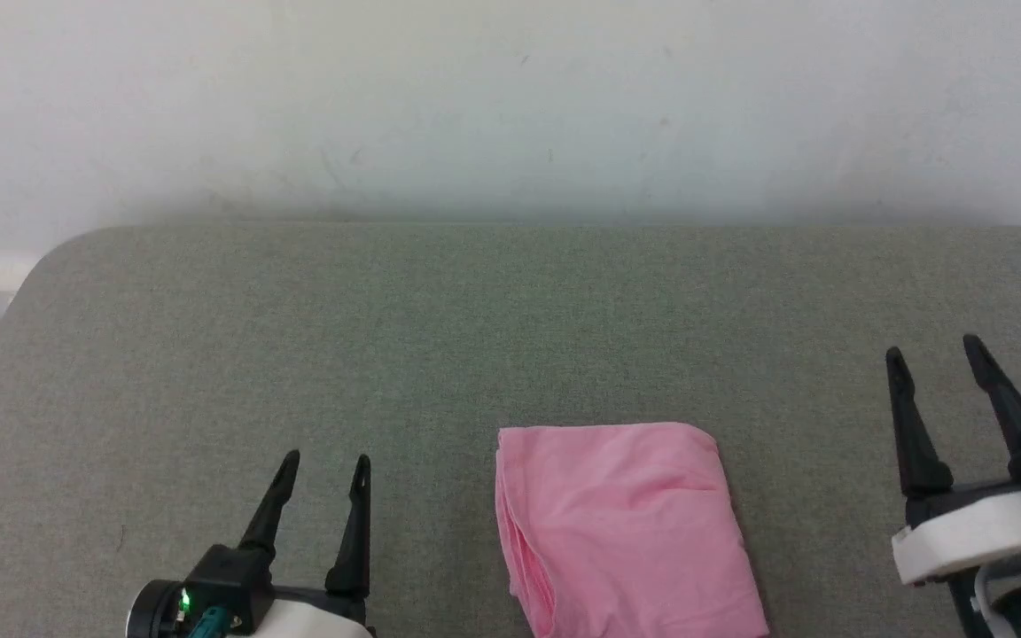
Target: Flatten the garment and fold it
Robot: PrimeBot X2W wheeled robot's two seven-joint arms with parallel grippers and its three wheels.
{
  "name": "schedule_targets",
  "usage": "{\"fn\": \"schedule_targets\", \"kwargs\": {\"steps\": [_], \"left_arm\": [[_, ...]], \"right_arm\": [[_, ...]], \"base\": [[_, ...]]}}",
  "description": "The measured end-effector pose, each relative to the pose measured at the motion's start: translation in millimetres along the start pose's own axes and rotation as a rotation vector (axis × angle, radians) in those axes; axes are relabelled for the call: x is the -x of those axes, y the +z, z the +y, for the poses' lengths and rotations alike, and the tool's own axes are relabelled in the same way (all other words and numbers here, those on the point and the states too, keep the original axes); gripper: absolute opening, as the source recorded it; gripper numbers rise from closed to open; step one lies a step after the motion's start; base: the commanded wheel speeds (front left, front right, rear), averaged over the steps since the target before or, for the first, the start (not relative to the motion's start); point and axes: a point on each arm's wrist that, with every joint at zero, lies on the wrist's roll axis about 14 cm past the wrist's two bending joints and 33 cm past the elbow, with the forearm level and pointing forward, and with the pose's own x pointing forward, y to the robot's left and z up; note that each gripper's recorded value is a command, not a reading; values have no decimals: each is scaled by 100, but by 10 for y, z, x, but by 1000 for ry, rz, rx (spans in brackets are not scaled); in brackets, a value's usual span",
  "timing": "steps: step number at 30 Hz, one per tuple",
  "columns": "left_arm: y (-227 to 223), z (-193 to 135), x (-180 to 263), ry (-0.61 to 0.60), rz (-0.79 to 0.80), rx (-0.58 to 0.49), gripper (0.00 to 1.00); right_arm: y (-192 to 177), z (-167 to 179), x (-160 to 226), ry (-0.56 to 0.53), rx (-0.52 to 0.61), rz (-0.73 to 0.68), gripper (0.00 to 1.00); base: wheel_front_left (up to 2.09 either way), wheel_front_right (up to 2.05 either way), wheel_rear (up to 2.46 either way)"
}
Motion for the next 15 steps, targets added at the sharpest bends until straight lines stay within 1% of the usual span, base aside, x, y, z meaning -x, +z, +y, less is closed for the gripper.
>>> {"fn": "schedule_targets", "kwargs": {"steps": [1,5,9,15], "left_arm": [[-6,-2,2,-1,2,0,100],[-19,16,19,3,7,-3,100],[-6,18,24,1,3,-10,100],[5,23,29,1,0,-18,100]], "right_arm": [[-17,17,50,-12,-32,-4,100],[-111,122,222,-15,-73,10,100],[-193,193,322,-15,-78,31,100],[-302,314,364,7,-78,70,100]], "base": [[0,0,0],[0,0,0],[0,0,0],[0,0,0]]}}
